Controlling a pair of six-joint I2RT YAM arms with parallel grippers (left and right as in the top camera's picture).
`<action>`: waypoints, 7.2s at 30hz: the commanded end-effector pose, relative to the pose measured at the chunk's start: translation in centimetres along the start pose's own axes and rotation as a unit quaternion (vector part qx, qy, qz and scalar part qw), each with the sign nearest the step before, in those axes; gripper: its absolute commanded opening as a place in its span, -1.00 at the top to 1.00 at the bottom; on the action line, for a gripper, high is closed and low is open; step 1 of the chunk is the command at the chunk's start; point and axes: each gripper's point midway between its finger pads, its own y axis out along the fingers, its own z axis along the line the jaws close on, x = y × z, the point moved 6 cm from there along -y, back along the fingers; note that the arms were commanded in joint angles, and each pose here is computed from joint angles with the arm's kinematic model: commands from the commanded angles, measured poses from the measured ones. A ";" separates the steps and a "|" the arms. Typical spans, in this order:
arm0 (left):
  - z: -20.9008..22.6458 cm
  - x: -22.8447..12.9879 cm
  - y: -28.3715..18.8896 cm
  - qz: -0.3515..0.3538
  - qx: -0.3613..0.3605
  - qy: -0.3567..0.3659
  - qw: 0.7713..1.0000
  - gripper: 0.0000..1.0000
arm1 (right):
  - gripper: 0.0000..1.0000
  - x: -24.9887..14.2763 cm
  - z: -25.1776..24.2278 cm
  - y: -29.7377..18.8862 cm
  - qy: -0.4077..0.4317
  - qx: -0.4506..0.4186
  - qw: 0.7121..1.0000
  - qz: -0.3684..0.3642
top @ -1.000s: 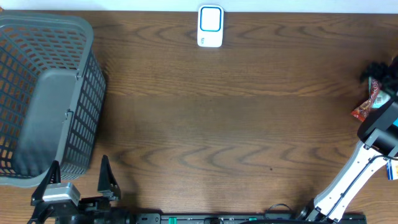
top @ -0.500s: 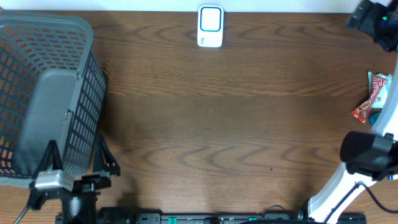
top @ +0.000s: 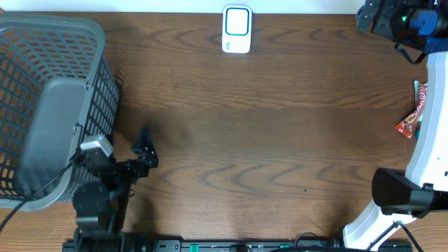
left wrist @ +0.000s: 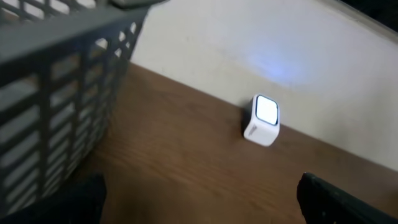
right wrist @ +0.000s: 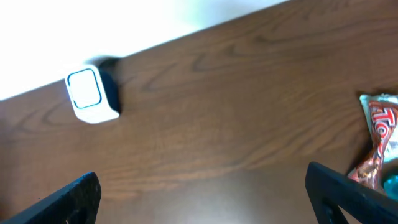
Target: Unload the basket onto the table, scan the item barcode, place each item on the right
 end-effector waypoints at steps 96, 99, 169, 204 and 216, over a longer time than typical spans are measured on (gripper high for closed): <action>1.0 -5.4 -4.8 0.109 -0.007 0.063 0.992 -0.95 | -0.99 -16.3 -1.3 -30.8 -0.089 0.075 0.965 -0.235; 1.0 -5.4 -4.8 0.109 -0.007 0.063 0.992 -0.96 | -0.99 -17.7 -2.0 -31.3 -0.081 0.071 0.960 -0.257; 3.1 -10.3 -6.8 0.250 0.045 0.046 0.966 -0.96 | -0.99 -31.0 -7.6 4.2 -0.017 0.086 0.921 -0.379; 3.3 -8.6 0.8 -0.015 -0.017 0.169 0.985 -0.96 | -0.99 -31.0 -7.6 4.2 -0.017 0.086 0.921 -0.379; 3.2 -8.6 0.8 -0.016 -0.019 0.170 0.985 -0.96 | -0.99 -31.0 -7.6 4.2 -0.017 0.086 0.921 -0.379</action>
